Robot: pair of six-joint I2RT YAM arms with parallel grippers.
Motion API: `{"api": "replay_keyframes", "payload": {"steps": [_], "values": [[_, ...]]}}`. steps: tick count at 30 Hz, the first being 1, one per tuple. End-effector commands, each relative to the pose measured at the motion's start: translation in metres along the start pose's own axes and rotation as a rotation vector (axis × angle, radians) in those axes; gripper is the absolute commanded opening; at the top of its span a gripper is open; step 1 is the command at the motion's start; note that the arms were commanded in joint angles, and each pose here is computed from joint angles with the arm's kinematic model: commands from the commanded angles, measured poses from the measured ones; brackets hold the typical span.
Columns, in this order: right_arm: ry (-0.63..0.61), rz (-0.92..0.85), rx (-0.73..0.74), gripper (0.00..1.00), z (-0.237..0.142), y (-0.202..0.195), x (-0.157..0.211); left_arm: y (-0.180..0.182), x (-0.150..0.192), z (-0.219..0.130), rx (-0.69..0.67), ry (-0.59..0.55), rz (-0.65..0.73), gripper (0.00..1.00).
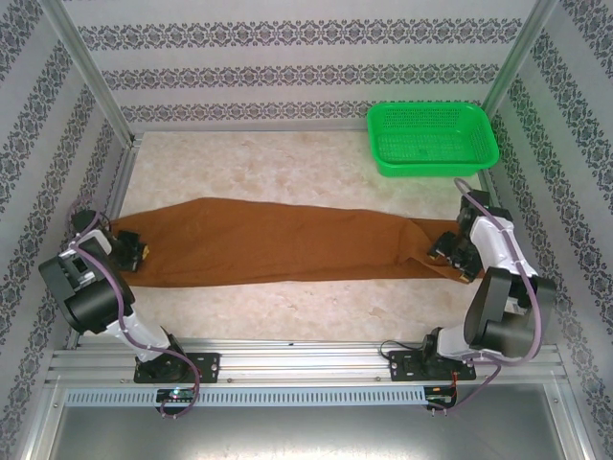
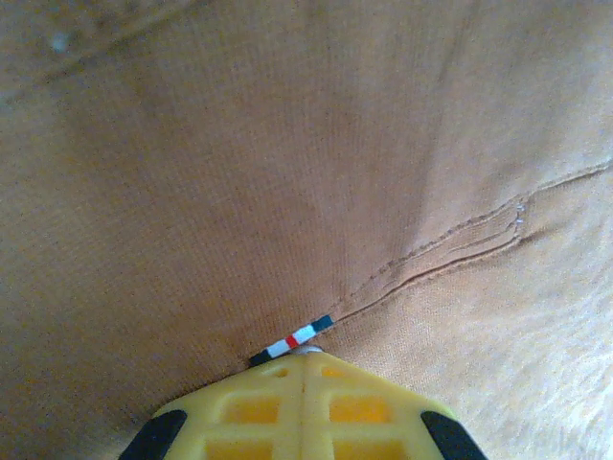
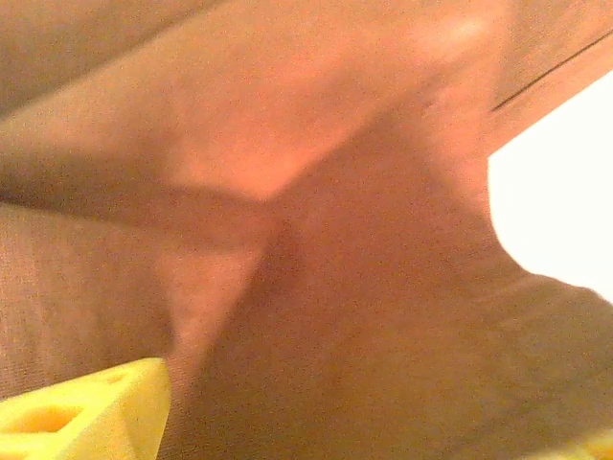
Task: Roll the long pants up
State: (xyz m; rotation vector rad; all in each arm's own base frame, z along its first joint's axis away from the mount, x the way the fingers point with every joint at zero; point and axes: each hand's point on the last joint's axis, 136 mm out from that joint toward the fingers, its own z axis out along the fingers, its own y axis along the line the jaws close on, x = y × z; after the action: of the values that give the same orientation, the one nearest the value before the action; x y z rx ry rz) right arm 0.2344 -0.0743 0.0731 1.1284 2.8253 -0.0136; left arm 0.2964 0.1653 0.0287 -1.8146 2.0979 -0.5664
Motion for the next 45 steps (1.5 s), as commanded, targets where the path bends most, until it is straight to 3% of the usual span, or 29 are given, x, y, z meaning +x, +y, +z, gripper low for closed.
{"api": "replay_keyframes", "payload": {"steps": [1,6,11,21,24,27,28,29,30,37,45], "values": [[-0.074,0.070,-0.020,0.76,-0.017,-0.006,-0.018,0.049,-0.023,-0.007,-0.163,-0.078,-0.134,0.02],[-0.073,0.088,-0.030,0.76,-0.014,-0.004,-0.042,0.054,-0.044,-0.027,-0.138,-0.137,-0.185,0.00],[0.011,0.125,-0.090,0.74,0.014,0.020,-0.061,0.050,-0.040,-0.019,-0.104,-0.107,-0.177,0.00],[0.123,0.115,-0.083,0.72,0.044,0.039,-0.060,0.046,-0.038,-0.009,-0.067,-0.078,-0.176,0.00],[0.134,0.105,-0.090,0.60,0.045,0.041,-0.057,0.046,-0.038,-0.009,-0.063,-0.082,-0.173,0.00],[0.155,0.103,-0.094,0.56,0.047,0.042,-0.051,0.045,-0.038,-0.008,-0.056,-0.080,-0.172,0.00],[0.161,0.104,-0.097,0.48,0.048,0.042,-0.049,0.045,-0.038,-0.007,-0.054,-0.078,-0.173,0.00],[0.165,0.098,-0.102,0.13,0.049,0.043,-0.048,0.045,-0.038,-0.007,-0.052,-0.075,-0.175,0.00],[0.168,0.096,-0.100,0.00,0.049,0.043,-0.047,0.044,-0.038,-0.006,-0.047,-0.075,-0.173,0.00],[0.112,0.085,-0.065,0.00,0.030,0.032,-0.047,0.042,-0.037,-0.007,-0.033,-0.080,-0.162,0.00],[-0.113,0.142,-0.072,0.00,-0.024,0.027,-0.098,0.037,-0.035,-0.008,-0.037,-0.078,-0.139,0.00]]}}
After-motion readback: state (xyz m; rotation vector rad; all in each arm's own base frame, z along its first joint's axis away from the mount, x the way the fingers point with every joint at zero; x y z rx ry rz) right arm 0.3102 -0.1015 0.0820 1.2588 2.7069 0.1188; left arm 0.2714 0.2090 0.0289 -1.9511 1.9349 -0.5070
